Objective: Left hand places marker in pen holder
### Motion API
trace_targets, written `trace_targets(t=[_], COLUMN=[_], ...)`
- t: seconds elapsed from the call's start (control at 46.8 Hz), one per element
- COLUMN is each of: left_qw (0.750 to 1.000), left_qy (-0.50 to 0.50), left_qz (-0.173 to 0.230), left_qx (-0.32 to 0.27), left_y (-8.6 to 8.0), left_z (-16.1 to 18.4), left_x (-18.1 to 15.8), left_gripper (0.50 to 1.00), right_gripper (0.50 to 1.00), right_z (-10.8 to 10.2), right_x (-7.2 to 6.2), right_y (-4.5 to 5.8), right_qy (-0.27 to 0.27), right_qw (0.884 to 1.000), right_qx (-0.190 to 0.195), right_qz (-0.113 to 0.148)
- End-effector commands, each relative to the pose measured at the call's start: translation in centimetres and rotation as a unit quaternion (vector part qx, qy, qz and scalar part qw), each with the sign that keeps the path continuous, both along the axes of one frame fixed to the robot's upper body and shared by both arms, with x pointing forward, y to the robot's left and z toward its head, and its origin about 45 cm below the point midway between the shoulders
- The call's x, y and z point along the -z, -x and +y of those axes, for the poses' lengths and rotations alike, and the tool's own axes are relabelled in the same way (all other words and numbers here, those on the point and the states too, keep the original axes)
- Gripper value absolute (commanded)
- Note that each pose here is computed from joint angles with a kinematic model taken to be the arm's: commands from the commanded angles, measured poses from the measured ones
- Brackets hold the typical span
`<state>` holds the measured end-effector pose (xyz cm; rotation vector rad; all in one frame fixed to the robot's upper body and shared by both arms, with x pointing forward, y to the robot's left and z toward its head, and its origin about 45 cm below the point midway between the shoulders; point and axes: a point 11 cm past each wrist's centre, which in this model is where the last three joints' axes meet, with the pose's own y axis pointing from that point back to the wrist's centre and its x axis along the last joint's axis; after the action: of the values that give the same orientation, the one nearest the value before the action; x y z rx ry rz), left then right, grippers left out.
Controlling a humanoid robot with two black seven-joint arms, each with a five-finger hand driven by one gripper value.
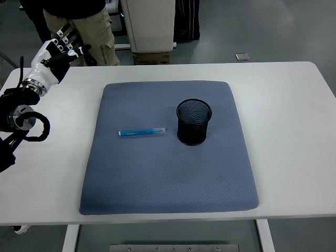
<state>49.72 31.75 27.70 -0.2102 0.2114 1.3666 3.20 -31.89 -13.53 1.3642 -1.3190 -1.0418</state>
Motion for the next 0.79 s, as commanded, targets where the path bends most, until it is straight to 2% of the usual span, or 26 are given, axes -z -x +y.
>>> trace_targets(t=[0.0, 0.085, 0.171, 0.299, 0.662, 0.769], left_qw=[0.999, 0.991, 0.972, 0.94, 0.928, 0.904], left_qy=[-0.042, -0.116, -0.202, -0.286, -0.299, -0.349], left_qz=[0.013, 0.02, 0.02, 0.02, 0.013, 0.016], left_qx=[0.026, 0.057, 0.121, 0.182, 0.223, 0.244], left_y=[-0.3, -0.6, -0.5, -0.2, -0.2, 0.0], left_z=[-1.3, -3.3, -7.2, -10.8, -12.1, -12.7], left_x=[0.0, 0.0, 0.1, 0.7, -0.3, -0.2], left_gripper=[1.0, 1.0, 1.0, 1.0, 1.0, 1.0], right_gripper=[1.0, 1.0, 1.0, 1.0, 1.0, 1.0], right_z=[0.0, 0.0, 0.0, 0.0, 0.0, 0.0], right_x=[0.0, 0.0, 0.0, 0.0, 0.0, 0.0], right_y=[0.0, 0.0, 0.0, 0.0, 0.0, 0.0], right_qy=[0.0, 0.0, 0.0, 0.0, 0.0, 0.0], right_qw=[1.0, 1.0, 1.0, 1.0, 1.0, 1.0], right_qx=[0.0, 0.0, 0.0, 0.0, 0.0, 0.0], right_qz=[0.001, 0.0, 0.0, 0.0, 0.001, 0.0])
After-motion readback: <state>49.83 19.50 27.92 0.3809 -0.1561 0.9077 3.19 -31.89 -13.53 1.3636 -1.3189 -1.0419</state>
